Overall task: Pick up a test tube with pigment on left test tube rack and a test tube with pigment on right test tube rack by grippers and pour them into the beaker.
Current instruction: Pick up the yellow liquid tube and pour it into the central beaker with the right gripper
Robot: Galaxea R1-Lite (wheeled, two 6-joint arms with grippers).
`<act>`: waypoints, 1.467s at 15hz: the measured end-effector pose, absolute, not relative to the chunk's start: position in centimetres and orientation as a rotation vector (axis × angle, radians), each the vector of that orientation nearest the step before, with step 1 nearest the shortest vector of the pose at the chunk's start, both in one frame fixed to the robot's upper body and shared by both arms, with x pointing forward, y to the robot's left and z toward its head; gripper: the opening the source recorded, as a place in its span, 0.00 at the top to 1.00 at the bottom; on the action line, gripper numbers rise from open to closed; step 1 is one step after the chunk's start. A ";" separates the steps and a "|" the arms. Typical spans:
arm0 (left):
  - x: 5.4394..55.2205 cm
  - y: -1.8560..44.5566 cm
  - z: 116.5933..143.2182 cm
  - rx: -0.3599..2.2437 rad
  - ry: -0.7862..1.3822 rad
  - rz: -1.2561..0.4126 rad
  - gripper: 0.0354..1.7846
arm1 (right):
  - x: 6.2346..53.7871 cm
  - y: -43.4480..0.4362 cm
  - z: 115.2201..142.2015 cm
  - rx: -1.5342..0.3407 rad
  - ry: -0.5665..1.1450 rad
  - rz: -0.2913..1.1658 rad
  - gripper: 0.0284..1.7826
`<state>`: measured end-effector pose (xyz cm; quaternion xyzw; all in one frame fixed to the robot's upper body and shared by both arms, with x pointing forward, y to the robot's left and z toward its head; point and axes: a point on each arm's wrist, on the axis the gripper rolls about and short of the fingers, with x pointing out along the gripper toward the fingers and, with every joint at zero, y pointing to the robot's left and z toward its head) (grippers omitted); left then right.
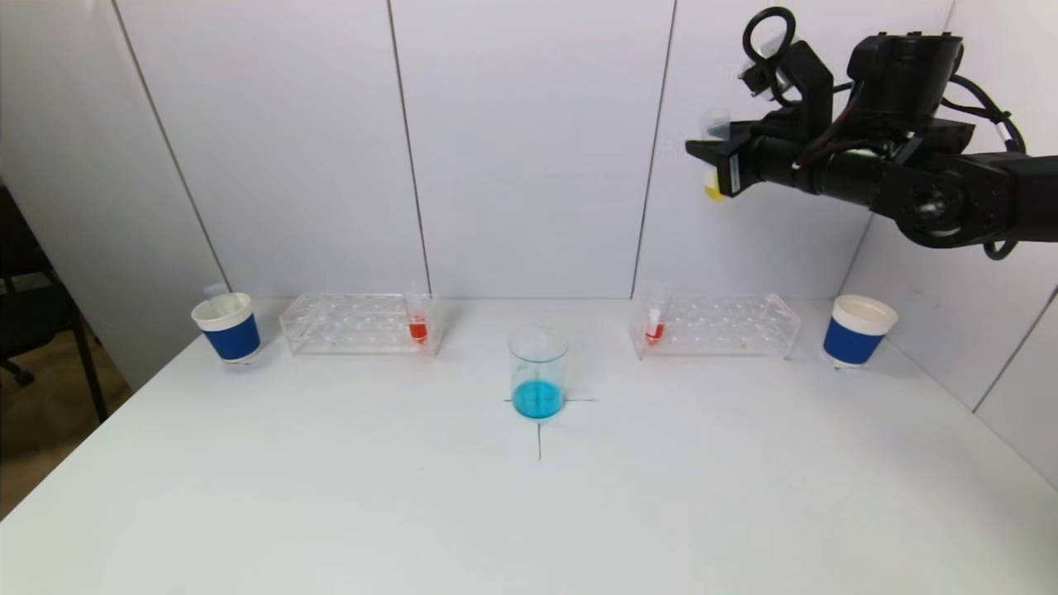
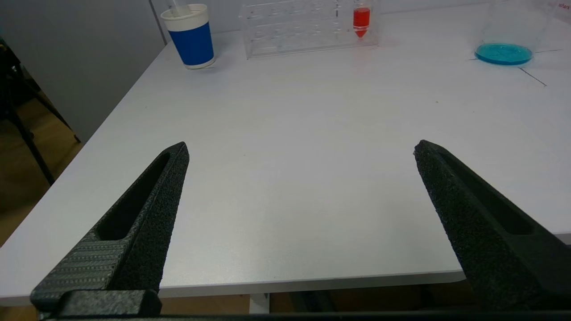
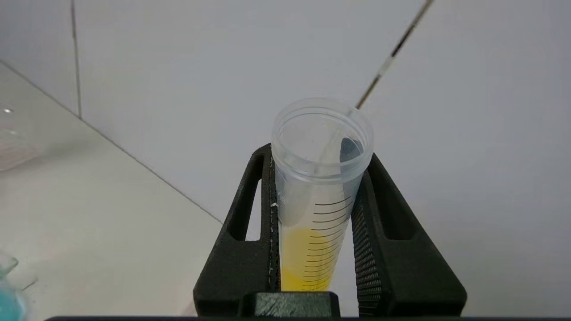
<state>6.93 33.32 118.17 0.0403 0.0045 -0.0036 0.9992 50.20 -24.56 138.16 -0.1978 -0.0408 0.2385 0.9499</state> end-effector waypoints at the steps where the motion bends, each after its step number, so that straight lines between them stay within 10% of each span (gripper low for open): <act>1: 6.9 33.3 118.2 0.081 0.009 -0.007 0.01 | 50.6 -23.9 138.0 -0.442 -0.105 0.526 0.72; 8: 6.9 33.3 118.2 0.081 0.009 -0.007 0.01 | 53.0 -21.8 134.9 -0.678 -0.113 0.799 0.72; 22: 6.9 33.3 118.2 0.081 0.009 -0.008 0.01 | 53.8 -16.2 128.6 -0.921 -0.344 0.901 0.72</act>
